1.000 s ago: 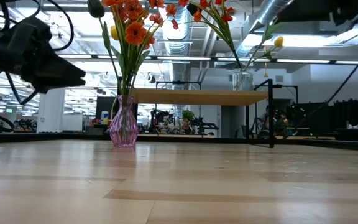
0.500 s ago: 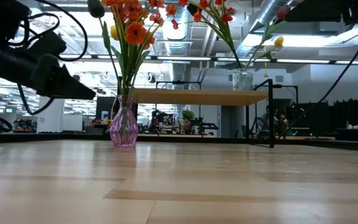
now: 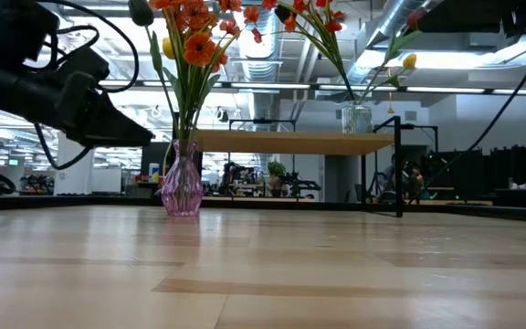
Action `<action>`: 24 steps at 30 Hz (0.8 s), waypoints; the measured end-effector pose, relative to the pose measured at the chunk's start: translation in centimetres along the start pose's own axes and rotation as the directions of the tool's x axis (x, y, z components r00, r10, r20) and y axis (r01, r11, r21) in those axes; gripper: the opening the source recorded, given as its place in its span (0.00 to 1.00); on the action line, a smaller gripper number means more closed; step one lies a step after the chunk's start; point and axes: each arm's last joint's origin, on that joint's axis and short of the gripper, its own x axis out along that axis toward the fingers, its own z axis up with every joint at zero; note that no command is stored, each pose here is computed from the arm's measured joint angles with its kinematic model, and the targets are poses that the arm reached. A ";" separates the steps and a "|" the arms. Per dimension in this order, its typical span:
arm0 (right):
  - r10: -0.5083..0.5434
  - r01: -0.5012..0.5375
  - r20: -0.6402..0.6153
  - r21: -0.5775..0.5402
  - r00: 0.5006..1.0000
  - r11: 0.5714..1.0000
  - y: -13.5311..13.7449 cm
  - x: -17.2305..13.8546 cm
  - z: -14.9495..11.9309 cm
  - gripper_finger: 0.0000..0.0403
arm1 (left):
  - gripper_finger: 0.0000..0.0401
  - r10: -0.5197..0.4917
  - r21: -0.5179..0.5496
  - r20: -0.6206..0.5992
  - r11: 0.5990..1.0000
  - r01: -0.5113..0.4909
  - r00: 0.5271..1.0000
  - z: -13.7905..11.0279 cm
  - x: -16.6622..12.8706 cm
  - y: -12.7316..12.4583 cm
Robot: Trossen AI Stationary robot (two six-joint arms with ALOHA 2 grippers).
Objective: Pick and place flowers into a vace then onto a shelf
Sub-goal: Put the purple vase with flowers on the shelf
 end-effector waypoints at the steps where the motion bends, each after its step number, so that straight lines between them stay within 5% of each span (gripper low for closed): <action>1: 0.000 0.000 0.000 0.002 1.000 1.000 0.0 0.0 0.0 0.13 | 0.51 -0.007 0.001 0.000 1.000 0.007 1.000 0.1 0.1 0.1; 24: 0.005 -0.005 0.004 0.031 1.000 1.000 0.1 0.0 0.2 0.13 | 0.51 -0.084 0.048 0.011 0.995 0.083 0.996 0.8 1.3 2.2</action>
